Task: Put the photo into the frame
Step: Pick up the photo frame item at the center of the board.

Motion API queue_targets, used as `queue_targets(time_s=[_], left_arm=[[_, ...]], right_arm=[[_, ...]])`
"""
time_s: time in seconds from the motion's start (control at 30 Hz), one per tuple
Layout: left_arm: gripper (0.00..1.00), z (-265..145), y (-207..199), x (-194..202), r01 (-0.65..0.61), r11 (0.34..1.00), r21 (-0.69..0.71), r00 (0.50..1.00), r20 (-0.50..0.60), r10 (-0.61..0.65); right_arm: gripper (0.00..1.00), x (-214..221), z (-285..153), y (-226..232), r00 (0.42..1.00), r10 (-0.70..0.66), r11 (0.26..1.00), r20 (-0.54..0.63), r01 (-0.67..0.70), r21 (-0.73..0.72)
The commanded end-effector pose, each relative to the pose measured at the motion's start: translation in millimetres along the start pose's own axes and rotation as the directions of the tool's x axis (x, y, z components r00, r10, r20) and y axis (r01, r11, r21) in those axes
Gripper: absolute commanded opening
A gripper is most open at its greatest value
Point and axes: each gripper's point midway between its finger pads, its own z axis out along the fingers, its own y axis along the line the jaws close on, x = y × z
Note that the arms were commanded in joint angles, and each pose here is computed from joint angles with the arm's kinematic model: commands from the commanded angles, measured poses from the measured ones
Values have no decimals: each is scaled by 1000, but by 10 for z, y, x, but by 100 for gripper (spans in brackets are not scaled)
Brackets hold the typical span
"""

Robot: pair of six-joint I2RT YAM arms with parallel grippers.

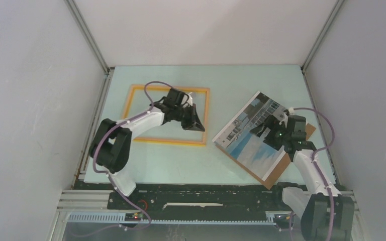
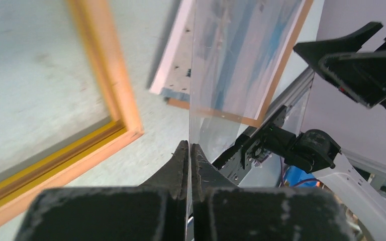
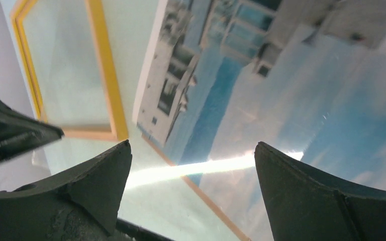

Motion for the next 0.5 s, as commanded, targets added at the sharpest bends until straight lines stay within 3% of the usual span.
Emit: queue_targets(time_s=[0.0, 0.27, 0.47], left_arm=[[0, -407, 158, -28, -8, 999, -45, 995, 103, 12], [0, -808, 491, 80, 137, 989, -49, 940, 322, -114], [0, -1117, 529, 114, 224, 971, 78, 794, 564, -228]], right_arm=[[100, 161, 37, 319, 993, -79, 991, -86, 69, -119], [100, 520, 144, 582, 970, -69, 981, -232, 23, -195], [100, 766, 219, 659, 948, -50, 981, -313, -13, -196]])
